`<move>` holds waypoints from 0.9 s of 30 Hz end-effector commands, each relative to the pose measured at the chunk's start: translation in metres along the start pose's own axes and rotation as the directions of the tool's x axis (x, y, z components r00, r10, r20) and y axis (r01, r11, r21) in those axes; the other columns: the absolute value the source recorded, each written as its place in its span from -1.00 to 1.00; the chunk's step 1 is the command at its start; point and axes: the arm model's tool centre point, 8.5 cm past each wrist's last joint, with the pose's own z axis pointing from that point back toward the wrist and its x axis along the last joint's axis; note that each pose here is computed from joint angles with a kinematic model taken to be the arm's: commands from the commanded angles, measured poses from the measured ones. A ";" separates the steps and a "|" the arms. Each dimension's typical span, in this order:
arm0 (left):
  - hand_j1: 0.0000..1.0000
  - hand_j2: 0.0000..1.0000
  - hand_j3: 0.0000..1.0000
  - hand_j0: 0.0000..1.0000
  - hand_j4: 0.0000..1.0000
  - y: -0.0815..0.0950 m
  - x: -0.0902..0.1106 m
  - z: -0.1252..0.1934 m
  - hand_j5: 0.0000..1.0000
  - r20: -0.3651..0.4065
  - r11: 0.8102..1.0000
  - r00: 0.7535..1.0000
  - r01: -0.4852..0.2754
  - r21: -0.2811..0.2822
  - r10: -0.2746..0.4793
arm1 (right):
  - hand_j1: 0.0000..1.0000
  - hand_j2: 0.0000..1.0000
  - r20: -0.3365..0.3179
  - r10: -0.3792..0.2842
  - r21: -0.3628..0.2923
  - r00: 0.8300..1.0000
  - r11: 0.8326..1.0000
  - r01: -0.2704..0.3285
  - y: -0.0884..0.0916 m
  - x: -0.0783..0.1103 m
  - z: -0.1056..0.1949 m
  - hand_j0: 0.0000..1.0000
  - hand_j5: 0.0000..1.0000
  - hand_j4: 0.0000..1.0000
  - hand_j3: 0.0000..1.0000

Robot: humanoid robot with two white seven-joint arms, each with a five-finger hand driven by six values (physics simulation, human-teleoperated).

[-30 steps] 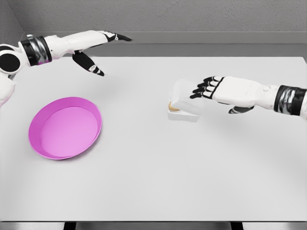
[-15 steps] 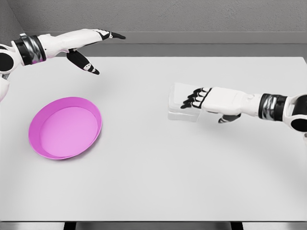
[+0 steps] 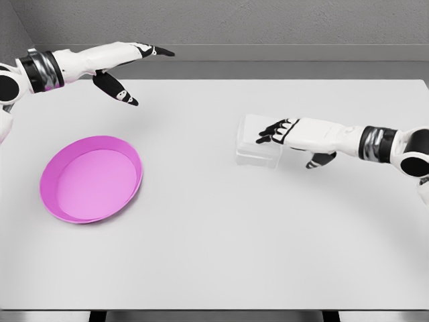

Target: Pack egg into the box and close the box lid

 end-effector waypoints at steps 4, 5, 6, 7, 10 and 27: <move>1.00 1.00 1.00 1.00 1.00 0.001 -0.001 0.001 1.00 -0.002 1.000 1.000 -0.008 0.006 0.008 | 1.00 1.00 -0.001 0.009 0.030 1.000 1.000 -0.009 0.007 0.002 -0.007 1.00 1.00 1.00 1.00; 1.00 1.00 1.00 1.00 1.00 0.001 -0.001 0.001 1.00 -0.001 1.000 1.000 -0.007 0.006 0.007 | 1.00 1.00 0.001 0.011 0.019 1.000 1.000 -0.011 0.003 0.002 -0.007 1.00 1.00 1.00 1.00; 1.00 1.00 1.00 1.00 1.00 0.001 -0.001 0.001 1.00 -0.001 1.000 1.000 -0.007 0.006 0.007 | 1.00 1.00 0.002 0.021 0.012 1.000 1.000 -0.021 -0.002 0.003 -0.006 1.00 1.00 1.00 1.00; 1.00 1.00 1.00 1.00 1.00 0.001 -0.001 0.001 1.00 -0.001 1.000 1.000 -0.007 0.006 0.007 | 1.00 1.00 0.000 0.020 0.006 1.000 1.000 -0.020 -0.003 0.002 -0.005 1.00 1.00 1.00 1.00; 1.00 1.00 1.00 1.00 1.00 -0.001 -0.017 0.019 1.00 -0.056 1.000 0.998 -0.025 0.003 0.025 | 1.00 1.00 -0.052 -0.014 -0.113 0.999 0.994 0.008 -0.029 -0.016 0.021 1.00 1.00 1.00 1.00; 1.00 1.00 1.00 1.00 1.00 -0.042 -0.022 0.007 1.00 -0.058 0.995 0.995 -0.090 -0.047 0.087 | 1.00 1.00 -0.148 -0.178 -0.228 0.973 0.963 0.142 -0.017 -0.057 0.077 1.00 1.00 1.00 1.00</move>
